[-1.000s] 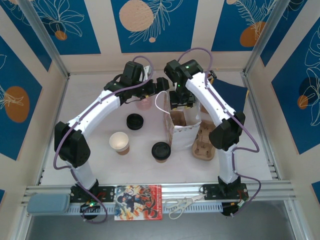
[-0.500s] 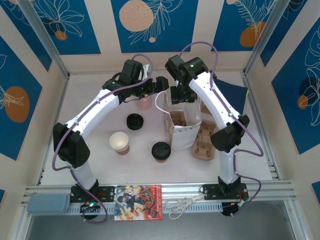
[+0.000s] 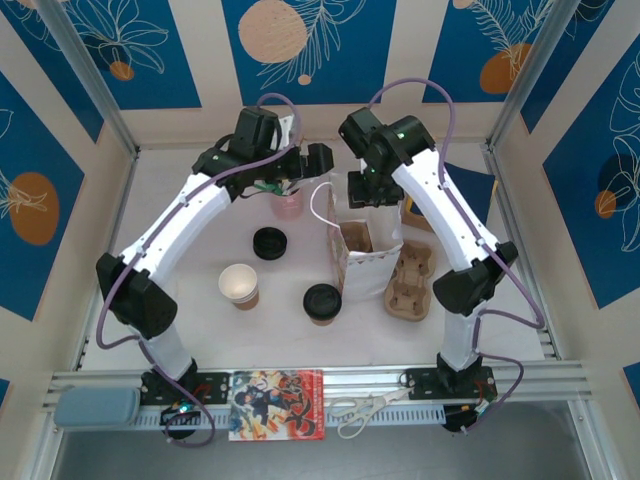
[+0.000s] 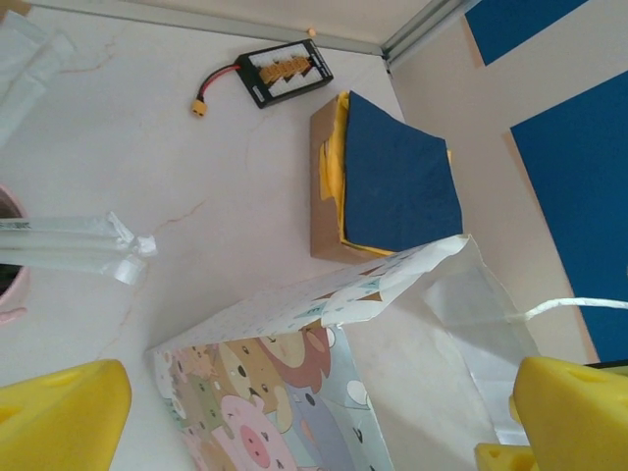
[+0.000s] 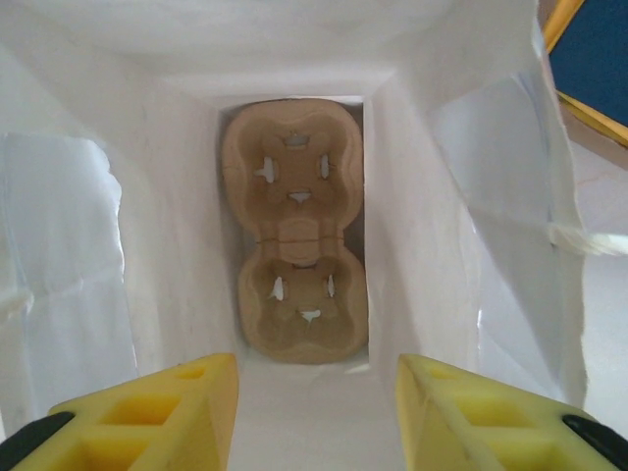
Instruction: Pack the takeout coffee
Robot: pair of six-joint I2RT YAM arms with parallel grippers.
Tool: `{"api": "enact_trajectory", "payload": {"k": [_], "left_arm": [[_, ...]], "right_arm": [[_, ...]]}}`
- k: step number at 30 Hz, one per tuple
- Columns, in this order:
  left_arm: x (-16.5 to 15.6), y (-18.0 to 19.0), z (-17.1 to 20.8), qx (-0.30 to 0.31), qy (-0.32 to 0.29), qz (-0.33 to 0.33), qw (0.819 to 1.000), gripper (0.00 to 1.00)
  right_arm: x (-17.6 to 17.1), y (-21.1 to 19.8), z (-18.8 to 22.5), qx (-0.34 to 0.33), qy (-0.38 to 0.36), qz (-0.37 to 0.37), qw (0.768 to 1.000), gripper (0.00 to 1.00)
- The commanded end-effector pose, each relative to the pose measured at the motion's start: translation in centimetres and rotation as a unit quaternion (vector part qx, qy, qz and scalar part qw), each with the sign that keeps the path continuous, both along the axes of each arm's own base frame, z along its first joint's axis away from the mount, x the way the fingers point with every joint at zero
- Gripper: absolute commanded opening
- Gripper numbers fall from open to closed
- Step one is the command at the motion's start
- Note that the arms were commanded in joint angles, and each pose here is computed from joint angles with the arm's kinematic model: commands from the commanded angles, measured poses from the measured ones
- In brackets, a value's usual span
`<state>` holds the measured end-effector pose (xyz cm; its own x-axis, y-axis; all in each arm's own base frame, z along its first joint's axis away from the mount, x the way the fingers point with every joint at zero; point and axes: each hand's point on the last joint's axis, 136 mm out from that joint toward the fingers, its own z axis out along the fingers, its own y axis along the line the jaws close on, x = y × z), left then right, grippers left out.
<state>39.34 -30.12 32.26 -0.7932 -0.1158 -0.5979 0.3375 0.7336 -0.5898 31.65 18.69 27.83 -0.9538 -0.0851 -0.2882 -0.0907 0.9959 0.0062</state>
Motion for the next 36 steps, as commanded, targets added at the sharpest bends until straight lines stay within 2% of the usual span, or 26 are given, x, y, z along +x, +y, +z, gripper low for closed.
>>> {"api": "enact_trajectory", "payload": {"k": [1,17,36], "left_arm": [[-0.8,1.3,3.2,0.012,-0.041,0.003,0.999,1.00],[-3.7,4.1,6.3,0.027,-0.070,0.018,0.997,1.00],[-7.8,6.1,5.0,0.012,-0.042,0.020,0.999,1.00]], "right_arm": [[-1.0,-0.6,1.1,0.004,-0.010,-0.003,1.000,0.47],[-1.5,-1.0,2.3,0.027,-0.049,0.002,0.998,0.47],[-2.0,-1.4,2.4,0.045,-0.067,-0.004,0.997,0.47]]}}
